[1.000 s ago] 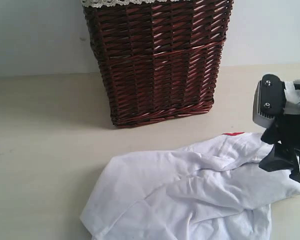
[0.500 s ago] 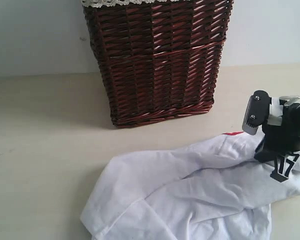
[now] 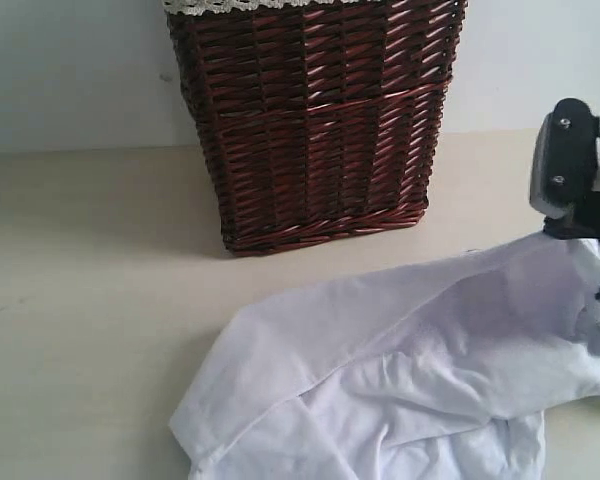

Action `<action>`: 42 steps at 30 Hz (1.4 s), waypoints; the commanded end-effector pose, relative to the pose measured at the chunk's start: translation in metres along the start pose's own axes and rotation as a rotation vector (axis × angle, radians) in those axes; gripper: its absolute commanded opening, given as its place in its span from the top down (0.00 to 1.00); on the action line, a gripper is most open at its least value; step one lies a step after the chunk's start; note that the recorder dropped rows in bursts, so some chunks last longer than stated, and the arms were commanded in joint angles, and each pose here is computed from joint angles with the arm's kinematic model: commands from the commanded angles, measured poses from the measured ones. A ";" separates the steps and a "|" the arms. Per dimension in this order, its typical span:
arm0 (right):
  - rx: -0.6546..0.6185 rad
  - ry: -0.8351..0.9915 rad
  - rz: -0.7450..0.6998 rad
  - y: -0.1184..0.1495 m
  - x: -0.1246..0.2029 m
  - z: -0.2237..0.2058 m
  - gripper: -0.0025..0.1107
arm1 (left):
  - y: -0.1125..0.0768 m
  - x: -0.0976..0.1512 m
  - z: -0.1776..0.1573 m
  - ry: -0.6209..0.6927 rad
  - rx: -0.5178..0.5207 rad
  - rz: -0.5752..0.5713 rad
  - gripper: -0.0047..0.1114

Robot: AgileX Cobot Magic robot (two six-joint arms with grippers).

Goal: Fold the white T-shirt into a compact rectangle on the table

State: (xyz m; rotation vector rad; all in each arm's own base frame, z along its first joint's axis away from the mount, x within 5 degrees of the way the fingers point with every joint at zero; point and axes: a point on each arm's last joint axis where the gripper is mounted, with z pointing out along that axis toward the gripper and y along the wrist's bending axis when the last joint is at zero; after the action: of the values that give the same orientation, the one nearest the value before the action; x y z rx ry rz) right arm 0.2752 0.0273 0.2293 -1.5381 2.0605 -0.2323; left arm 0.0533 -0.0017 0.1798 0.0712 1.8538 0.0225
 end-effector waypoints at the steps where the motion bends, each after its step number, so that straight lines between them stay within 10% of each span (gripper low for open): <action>1: -0.095 0.043 -0.231 0.021 0.001 -0.054 0.98 | 0.000 -0.001 0.000 -0.013 0.005 0.001 0.96; 6: -0.330 0.069 -0.429 0.063 0.009 -0.110 0.98 | 0.000 -0.001 0.000 -0.013 0.005 0.001 0.96; 13: -0.231 0.028 -0.412 0.078 0.007 -0.133 0.98 | 0.000 -0.001 0.000 -0.013 0.005 0.001 0.96; 27: -0.477 -0.276 0.274 0.116 -0.014 -0.108 0.98 | 0.000 -0.001 0.000 -0.013 0.005 0.001 0.96; 35: -0.614 -0.133 0.725 0.136 -0.005 -0.093 0.98 | 0.000 -0.001 0.000 -0.013 0.005 0.001 0.96; 42: -0.609 -0.120 0.713 0.137 -0.004 -0.093 0.58 | 0.000 -0.001 0.000 -0.013 0.005 0.001 0.96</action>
State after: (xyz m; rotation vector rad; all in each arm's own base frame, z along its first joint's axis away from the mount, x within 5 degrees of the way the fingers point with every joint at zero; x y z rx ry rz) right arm 0.1154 0.0590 0.2462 -0.9591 2.5455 0.7933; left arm 0.0533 -0.0017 0.1798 0.0712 1.8538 0.0225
